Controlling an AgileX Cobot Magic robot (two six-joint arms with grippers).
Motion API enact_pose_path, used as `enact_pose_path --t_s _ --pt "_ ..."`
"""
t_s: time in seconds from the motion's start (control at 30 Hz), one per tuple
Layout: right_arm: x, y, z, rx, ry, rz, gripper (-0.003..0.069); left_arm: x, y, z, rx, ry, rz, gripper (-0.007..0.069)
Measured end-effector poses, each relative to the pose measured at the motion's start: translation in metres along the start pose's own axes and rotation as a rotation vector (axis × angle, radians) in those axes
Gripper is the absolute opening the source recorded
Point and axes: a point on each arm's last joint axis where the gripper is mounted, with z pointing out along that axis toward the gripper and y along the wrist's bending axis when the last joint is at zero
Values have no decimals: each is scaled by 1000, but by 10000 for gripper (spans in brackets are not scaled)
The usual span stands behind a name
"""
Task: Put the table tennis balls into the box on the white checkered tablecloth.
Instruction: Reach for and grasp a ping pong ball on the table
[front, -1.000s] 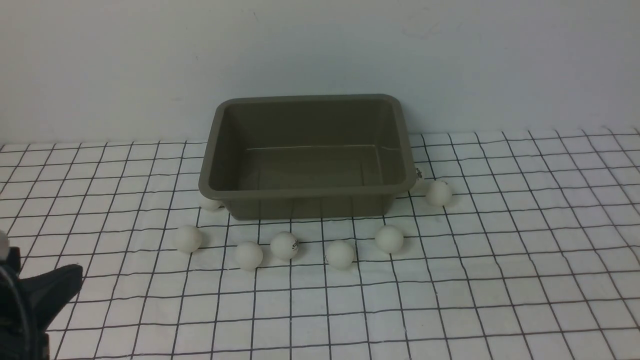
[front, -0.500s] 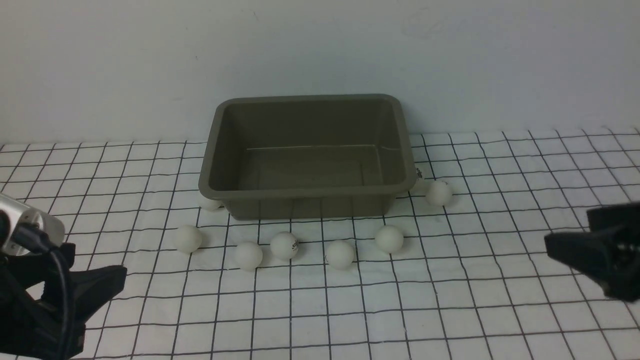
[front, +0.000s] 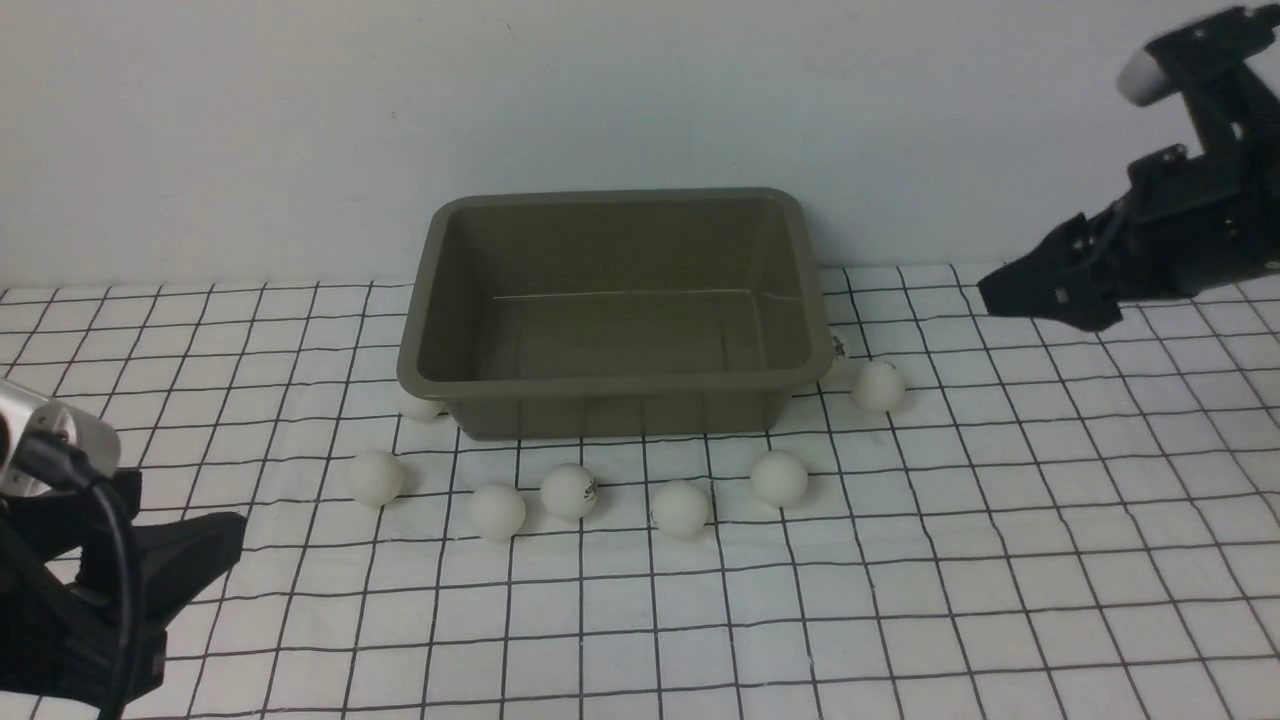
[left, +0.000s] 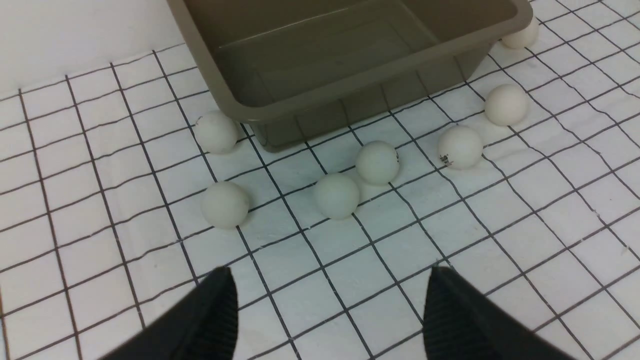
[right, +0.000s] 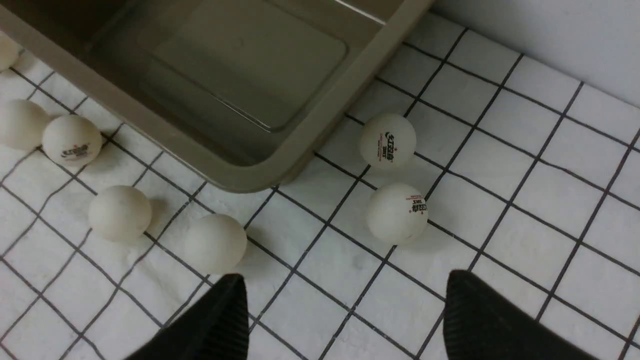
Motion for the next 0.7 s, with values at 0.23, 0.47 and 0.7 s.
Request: enact_pose_path --t_s 0.23,0.47,0.7 --pt "-2 -14 65 -50 123 -3 472 0 0 0 -2 -2 1 450" --pt "-2 -26 110 -46 204 57 472 2 -2 0 20 18 -10 450" --pt "-2 -34 127 -27 235 60 472 3 -3 0 32 28 -12 450"
